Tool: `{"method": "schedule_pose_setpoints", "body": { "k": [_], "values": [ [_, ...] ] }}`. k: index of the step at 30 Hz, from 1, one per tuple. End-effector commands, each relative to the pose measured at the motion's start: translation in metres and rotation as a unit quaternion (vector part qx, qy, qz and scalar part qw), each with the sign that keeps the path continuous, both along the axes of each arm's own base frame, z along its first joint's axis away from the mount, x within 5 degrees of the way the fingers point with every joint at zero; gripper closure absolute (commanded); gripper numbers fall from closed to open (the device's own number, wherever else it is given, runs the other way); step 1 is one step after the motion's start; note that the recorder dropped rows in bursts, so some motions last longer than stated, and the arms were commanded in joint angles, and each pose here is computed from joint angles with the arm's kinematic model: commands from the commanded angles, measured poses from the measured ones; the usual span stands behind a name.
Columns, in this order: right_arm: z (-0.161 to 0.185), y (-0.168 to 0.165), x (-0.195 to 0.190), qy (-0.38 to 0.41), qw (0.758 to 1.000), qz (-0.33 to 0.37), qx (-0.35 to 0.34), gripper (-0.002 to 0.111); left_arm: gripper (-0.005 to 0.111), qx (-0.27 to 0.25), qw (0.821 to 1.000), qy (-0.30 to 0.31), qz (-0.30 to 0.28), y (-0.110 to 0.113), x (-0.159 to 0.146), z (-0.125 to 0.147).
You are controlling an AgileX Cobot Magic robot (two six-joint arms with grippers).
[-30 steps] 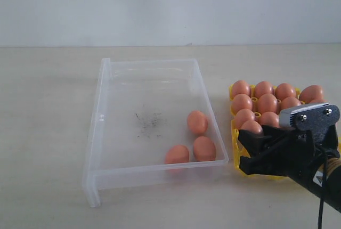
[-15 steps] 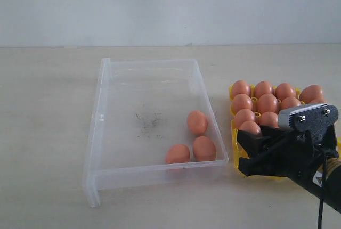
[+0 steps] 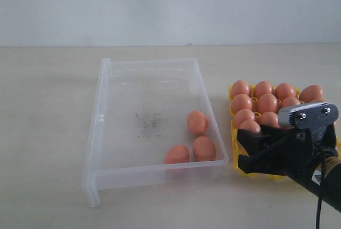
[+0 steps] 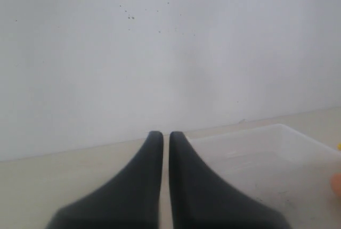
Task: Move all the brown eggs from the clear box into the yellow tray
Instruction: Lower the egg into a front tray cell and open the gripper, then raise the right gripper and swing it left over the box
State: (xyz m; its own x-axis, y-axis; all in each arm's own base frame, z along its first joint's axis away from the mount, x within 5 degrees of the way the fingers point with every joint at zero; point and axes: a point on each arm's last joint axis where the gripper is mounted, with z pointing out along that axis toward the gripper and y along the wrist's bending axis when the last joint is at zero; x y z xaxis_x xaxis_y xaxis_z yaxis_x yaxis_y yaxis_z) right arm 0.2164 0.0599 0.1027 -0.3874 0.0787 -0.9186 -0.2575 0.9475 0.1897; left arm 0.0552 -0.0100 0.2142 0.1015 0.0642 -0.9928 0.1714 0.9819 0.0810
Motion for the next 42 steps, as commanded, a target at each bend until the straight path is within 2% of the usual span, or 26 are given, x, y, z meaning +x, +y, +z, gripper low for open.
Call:
{"method": "schedule_pose_setpoints", "body": {
  "k": [1,19,23,28,30,34,38,42],
  "values": [
    [-0.002,0.002,-0.001,0.008,1.000,0.011,0.001,0.108,0.103,0.000,1.000,0.001,-0.002,0.000,0.000,-0.001],
    [-0.006,0.000,-0.003,0.053,0.997,-0.022,0.048,0.108,0.103,0.000,1.000,0.001,-0.002,0.000,0.000,-0.001],
    [-0.006,0.000,-0.003,0.051,0.997,-0.021,0.048,0.090,0.103,0.000,1.000,0.001,-0.002,0.000,0.000,-0.001],
    [-0.006,-0.001,-0.003,0.053,0.997,-0.026,0.049,0.057,0.103,0.000,1.000,0.001,-0.002,0.000,0.000,-0.001],
    [-0.006,-0.001,-0.003,0.053,0.997,-0.030,0.050,0.051,0.103,0.000,1.000,0.001,-0.002,0.000,0.000,-0.001],
    [0.002,-0.005,0.000,0.031,0.996,-0.056,0.066,0.045,0.103,0.000,1.000,0.001,-0.002,0.000,0.000,-0.001],
    [0.021,-0.005,0.000,-0.012,0.995,-0.054,0.079,0.044,0.103,0.000,1.000,0.001,-0.002,0.000,0.000,-0.001],
    [0.058,-0.004,-0.003,-0.103,0.989,-0.037,0.103,0.045,0.103,0.000,1.000,0.001,-0.002,0.000,0.000,-0.001]
  ]
}}
